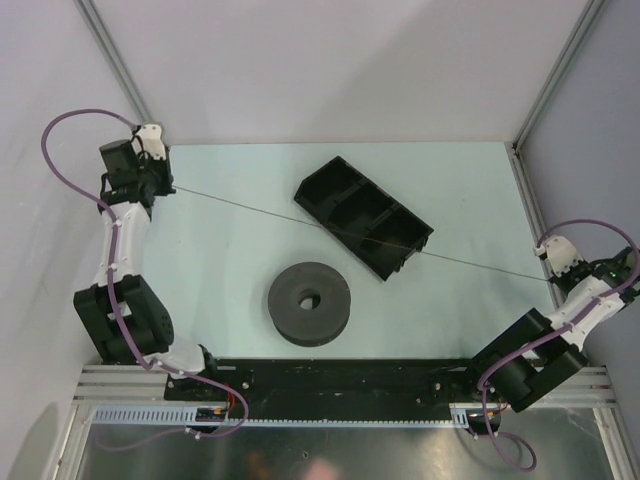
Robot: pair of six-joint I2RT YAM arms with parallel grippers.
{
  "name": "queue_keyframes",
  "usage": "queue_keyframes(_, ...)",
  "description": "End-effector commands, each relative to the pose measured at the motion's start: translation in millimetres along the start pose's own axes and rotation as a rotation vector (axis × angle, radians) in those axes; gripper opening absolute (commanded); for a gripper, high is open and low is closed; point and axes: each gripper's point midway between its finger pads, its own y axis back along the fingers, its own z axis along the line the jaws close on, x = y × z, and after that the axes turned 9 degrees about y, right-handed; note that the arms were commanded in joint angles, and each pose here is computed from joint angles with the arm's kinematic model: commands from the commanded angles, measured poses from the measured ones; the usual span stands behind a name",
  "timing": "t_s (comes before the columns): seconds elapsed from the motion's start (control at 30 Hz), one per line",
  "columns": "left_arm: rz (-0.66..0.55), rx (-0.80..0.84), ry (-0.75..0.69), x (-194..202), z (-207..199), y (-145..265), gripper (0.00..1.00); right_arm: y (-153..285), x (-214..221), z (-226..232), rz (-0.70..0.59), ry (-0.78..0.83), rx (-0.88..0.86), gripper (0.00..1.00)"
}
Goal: Wrap the cables
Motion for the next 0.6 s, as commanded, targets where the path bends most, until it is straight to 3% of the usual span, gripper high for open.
queue_keyframes(0.0, -0.007, -0.072, -0.100, -2, 27, -3, 0.00, 5, 13, -25, 0.003, 0.106, 0.070, 0.00)
queue_keyframes(0.57, 0.090, -0.119, -0.207, 39, 60, -22, 0.00, 7, 43, -18, 0.030, 0.135, 0.045, 0.00)
